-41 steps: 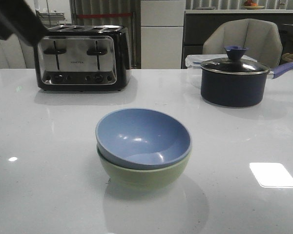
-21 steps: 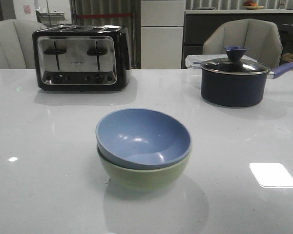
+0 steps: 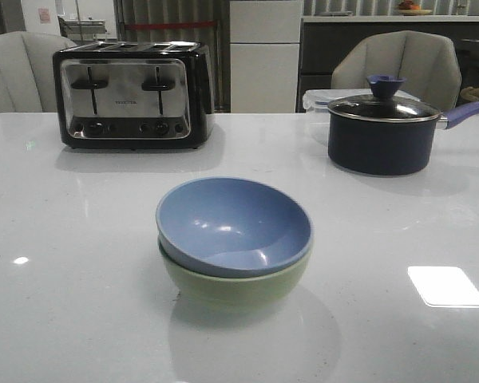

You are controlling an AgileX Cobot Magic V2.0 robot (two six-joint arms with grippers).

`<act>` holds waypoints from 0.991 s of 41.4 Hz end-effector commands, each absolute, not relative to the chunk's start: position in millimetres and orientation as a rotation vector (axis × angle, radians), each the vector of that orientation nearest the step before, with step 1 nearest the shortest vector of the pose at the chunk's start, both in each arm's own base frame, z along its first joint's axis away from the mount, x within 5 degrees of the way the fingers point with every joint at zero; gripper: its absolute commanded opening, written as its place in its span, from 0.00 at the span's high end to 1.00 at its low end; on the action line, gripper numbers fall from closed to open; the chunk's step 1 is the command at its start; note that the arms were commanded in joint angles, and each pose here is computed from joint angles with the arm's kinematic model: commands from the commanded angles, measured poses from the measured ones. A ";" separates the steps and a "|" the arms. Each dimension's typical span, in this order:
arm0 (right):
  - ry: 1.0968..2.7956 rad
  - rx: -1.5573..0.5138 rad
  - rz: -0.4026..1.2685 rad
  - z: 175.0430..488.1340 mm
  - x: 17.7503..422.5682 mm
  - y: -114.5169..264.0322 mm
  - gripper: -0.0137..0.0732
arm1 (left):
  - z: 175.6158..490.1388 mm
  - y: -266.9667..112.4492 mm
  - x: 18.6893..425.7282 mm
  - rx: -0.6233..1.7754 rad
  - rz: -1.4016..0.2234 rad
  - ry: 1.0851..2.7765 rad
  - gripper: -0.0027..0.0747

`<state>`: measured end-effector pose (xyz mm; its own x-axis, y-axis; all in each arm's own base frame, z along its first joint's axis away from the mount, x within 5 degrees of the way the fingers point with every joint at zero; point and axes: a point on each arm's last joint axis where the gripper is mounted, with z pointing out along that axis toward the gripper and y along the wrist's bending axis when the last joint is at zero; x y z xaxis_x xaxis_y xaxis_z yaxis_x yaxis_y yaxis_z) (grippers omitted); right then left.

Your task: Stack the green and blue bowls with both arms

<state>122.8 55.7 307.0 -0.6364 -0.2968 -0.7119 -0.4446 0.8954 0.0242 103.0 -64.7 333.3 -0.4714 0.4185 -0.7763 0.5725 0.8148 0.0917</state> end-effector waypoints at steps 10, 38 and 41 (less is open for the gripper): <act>2.227 -0.492 0.267 319.8 125.2 55.6 0.78 | 345.7 -69.4 104.5 0.686 -0.297 2.062 0.84; 2.229 -0.493 0.267 319.7 125.1 55.6 0.78 | 333.9 -45.1 94.2 0.554 -0.200 1.896 0.85; 2.229 -0.493 0.267 319.7 125.1 55.6 0.78 | 316.4 -33.2 87.5 0.452 -0.160 1.813 0.85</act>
<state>122.1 55.5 306.3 -0.6450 -0.2969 -0.7042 -0.4430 0.8961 0.0279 91.8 -42.4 316.4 -0.3825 0.3101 -0.8704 0.4624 0.8798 0.1102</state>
